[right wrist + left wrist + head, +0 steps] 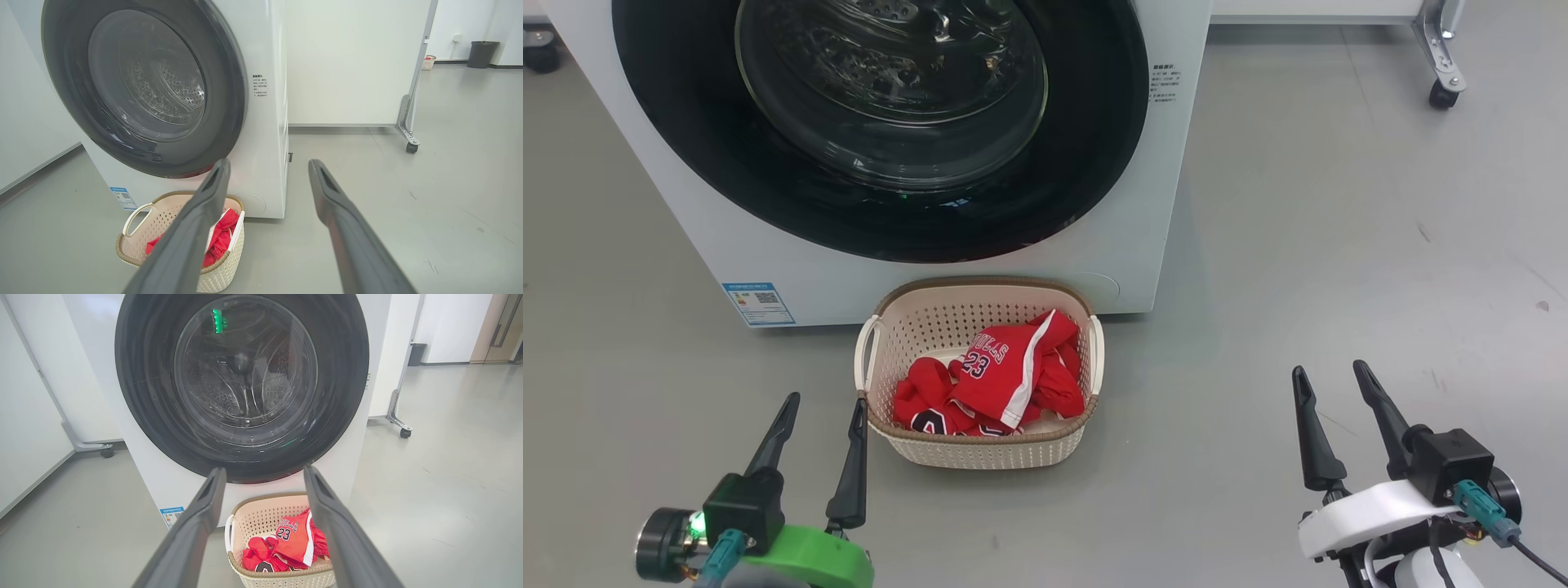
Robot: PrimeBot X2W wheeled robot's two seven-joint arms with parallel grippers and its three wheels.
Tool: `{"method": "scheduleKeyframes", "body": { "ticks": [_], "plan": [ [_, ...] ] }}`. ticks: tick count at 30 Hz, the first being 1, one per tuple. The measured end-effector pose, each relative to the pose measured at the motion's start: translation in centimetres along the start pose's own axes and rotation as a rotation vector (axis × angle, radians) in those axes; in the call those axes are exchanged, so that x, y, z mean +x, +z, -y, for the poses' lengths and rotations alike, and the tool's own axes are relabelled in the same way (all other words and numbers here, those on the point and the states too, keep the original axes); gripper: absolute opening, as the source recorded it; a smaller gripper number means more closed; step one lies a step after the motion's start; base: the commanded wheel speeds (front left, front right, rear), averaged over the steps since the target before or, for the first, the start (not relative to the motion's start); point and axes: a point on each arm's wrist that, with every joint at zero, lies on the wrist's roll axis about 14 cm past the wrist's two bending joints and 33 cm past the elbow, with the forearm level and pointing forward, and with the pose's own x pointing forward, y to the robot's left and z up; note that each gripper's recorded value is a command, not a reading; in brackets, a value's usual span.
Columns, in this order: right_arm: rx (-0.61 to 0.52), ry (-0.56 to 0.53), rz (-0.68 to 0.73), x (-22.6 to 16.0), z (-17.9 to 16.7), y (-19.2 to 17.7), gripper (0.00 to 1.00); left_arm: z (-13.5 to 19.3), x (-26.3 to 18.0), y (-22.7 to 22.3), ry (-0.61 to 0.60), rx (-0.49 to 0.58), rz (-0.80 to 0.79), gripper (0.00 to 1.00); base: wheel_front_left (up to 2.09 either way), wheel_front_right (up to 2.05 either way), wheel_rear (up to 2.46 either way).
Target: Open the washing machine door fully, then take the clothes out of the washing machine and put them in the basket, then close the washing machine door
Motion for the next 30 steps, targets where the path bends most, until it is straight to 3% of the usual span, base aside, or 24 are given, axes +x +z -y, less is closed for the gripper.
{"method": "scheduleKeyframes", "body": {
  "ticks": [30],
  "plan": [
    [-0.001, -0.009, 0.003, -0.95, 0.02, 0.61, 1.0, -0.02, -0.19, 0.07, 0.012, -0.001, -0.009, 1.0, 0.0, 0.0, 0.0]
  ]
}}
